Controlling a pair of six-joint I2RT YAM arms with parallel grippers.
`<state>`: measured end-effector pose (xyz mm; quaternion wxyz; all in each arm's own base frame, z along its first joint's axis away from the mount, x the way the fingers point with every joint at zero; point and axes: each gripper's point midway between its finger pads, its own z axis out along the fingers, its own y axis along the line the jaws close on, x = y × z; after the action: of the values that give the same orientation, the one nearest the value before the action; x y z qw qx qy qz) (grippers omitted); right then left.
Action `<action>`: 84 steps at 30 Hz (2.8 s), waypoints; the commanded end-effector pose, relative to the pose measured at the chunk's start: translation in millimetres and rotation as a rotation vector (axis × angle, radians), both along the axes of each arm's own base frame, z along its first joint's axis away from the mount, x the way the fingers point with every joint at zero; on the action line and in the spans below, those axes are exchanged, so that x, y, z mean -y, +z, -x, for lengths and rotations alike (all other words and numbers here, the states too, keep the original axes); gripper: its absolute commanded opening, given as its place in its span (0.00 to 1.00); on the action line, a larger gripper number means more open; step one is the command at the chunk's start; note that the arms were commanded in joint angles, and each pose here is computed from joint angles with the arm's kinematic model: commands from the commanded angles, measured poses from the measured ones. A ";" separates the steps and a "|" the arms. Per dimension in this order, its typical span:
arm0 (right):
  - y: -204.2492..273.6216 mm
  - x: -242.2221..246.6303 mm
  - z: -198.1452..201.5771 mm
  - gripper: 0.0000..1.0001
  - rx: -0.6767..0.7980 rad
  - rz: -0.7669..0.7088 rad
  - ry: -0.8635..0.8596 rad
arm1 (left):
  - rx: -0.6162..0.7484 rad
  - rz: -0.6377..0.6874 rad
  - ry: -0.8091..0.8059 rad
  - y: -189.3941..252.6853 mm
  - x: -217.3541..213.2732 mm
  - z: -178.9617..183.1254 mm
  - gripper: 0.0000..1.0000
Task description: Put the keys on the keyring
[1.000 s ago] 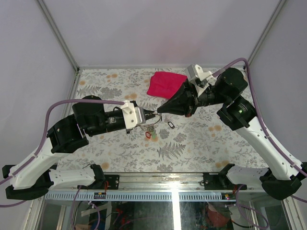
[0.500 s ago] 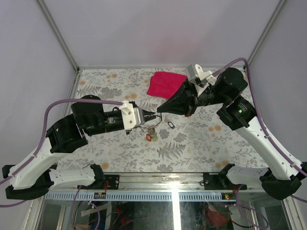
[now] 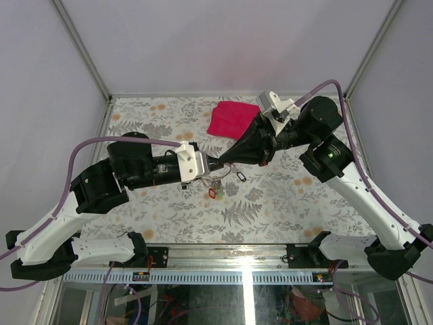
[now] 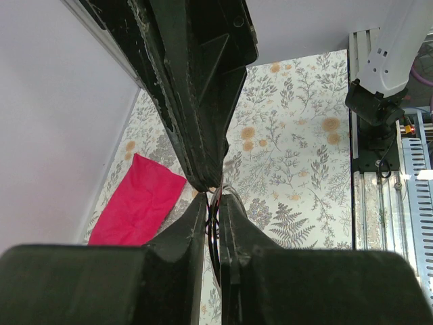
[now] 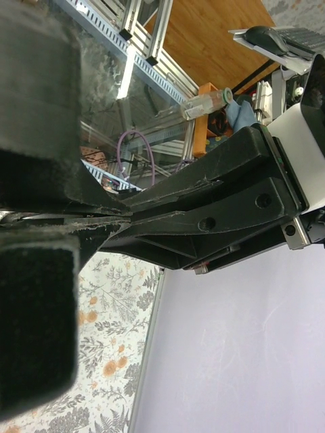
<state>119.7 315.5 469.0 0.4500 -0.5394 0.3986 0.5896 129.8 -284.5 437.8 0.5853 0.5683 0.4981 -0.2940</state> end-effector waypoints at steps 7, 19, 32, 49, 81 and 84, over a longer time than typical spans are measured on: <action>2.0 -1.1 6.2 0.00 0.015 -0.016 0.057 | 0.055 0.098 -0.018 36.2 -2.0 5.9 0.00; 21.2 9.8 3.1 0.00 0.093 -0.082 -0.078 | 0.048 0.093 -0.013 33.4 -4.2 6.5 0.00; 23.3 12.8 -2.8 0.00 0.118 -0.088 -0.141 | 0.047 0.100 -0.013 35.0 -6.5 8.1 0.00; 12.1 3.5 -3.5 0.00 0.075 -0.069 -0.074 | 0.043 0.100 -0.029 35.2 -3.9 9.8 0.00; -5.8 -0.6 10.0 0.00 0.009 -0.019 0.086 | 0.056 0.112 -0.032 42.8 -4.5 10.4 0.00; -4.5 0.9 12.9 0.00 0.007 -0.020 0.098 | 0.057 0.109 -0.029 41.7 -4.4 9.8 0.00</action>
<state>118.9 318.2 462.3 0.4442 -0.5405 0.3852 0.6018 119.7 -283.5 441.5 0.5787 0.5769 0.4870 -0.3086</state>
